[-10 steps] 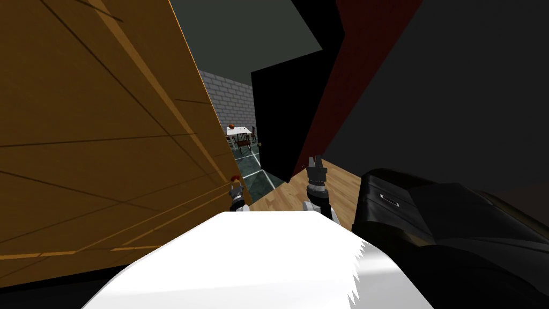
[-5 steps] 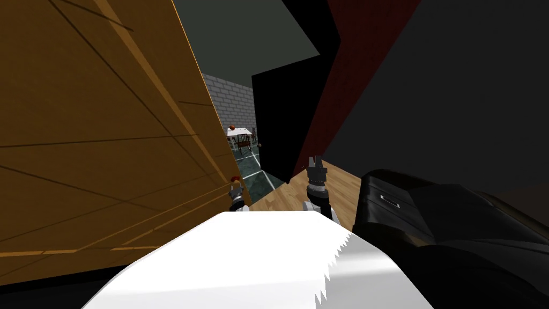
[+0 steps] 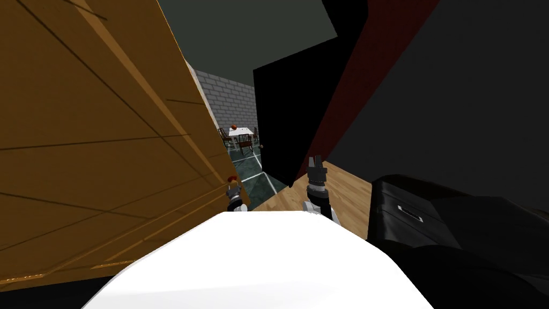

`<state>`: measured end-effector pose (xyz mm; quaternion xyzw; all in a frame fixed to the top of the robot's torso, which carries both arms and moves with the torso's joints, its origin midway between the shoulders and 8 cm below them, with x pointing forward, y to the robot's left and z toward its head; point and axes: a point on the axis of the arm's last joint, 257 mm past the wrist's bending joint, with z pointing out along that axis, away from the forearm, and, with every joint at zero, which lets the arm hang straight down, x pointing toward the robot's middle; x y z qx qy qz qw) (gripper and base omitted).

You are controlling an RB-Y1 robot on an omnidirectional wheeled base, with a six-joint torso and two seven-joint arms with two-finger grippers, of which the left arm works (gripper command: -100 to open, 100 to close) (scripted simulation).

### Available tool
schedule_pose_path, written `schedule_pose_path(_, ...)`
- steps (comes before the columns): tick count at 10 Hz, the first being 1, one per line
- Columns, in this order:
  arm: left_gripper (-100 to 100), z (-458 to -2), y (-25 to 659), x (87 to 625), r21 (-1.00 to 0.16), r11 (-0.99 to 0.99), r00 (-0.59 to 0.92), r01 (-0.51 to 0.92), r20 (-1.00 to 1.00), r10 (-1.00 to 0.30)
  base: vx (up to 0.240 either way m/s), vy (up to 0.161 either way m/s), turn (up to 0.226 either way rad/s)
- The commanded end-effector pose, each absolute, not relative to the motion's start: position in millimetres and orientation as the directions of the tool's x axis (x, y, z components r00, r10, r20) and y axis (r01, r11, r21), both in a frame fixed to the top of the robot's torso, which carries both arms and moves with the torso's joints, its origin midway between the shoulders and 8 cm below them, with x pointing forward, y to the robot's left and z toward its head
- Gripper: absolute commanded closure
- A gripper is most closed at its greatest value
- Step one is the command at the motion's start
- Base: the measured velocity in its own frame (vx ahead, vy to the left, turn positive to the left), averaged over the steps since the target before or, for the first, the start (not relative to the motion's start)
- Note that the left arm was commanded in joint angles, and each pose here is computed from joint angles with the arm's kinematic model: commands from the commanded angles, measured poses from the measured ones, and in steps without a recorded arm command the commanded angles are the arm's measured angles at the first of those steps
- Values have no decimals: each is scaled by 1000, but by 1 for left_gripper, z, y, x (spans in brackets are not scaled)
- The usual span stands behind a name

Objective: Push the door open

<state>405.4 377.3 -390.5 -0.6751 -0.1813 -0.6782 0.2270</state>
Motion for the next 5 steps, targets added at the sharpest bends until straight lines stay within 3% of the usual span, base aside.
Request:
schedule_pose_path(1,100,-382,396,404,-70,-812,5,580,997,-83,168,46,98)
schedule_pose_path(5,100,-378,415,402,-75,-789,3,610,996,-93,156,33,62)
